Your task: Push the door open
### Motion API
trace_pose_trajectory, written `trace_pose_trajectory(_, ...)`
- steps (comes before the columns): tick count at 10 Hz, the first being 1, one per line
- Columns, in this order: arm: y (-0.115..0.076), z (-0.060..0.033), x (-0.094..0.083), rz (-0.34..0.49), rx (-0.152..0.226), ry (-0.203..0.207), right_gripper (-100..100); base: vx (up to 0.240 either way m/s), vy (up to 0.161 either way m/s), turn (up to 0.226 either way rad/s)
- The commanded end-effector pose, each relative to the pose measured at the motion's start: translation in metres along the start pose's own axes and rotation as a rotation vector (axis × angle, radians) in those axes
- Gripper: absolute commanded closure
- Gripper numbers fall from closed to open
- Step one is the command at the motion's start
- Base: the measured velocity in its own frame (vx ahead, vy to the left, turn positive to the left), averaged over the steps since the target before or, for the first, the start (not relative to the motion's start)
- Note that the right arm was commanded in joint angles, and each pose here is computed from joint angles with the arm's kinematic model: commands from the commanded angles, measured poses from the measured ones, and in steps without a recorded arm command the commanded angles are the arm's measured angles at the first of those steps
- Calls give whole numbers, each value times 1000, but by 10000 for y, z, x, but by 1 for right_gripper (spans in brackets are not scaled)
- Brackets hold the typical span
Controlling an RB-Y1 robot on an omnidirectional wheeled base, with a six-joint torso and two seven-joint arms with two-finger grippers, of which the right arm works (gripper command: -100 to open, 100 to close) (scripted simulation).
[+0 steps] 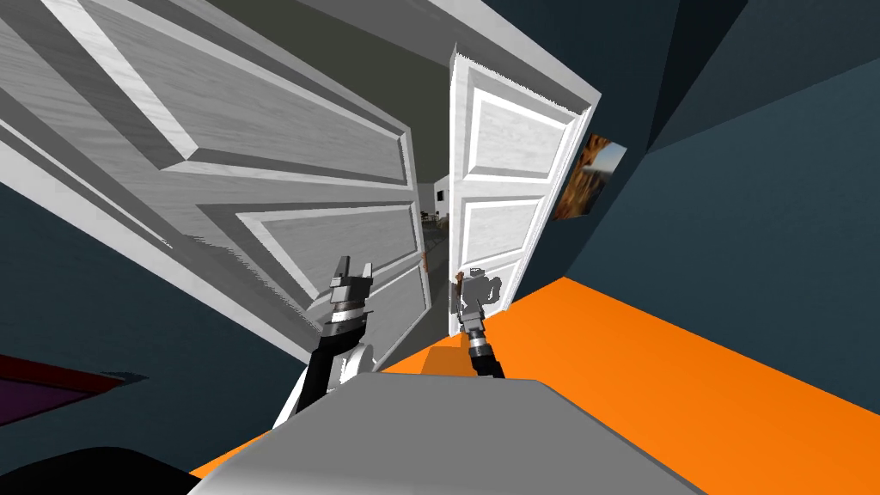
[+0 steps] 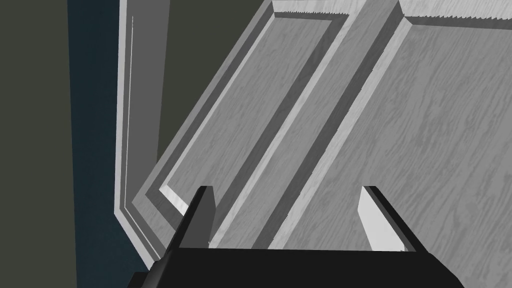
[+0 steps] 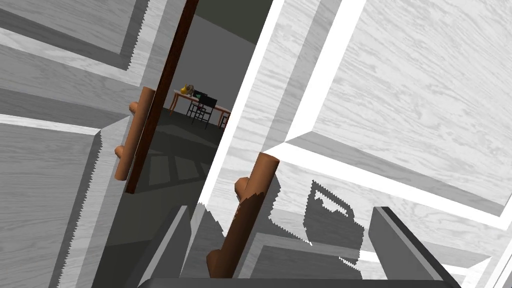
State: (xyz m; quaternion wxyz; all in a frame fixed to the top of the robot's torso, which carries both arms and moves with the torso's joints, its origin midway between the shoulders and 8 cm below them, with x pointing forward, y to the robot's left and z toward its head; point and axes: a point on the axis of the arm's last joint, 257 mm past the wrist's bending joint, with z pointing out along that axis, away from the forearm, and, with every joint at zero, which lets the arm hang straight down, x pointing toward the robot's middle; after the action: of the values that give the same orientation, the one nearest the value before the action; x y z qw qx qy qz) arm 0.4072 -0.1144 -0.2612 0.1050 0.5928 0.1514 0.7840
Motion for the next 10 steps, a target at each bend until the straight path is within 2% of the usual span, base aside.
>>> trace_pose_trajectory(1,-110,-47,-91,47,20,-18,-100,63,-129,78)
trace_pose_trajectory(9,-621,-311,-443,227,102,-109,-100,65,-96,88)
trace_pose_trajectory(10,-717,-375,-513,261,117,-130,-100,56,-132,112)
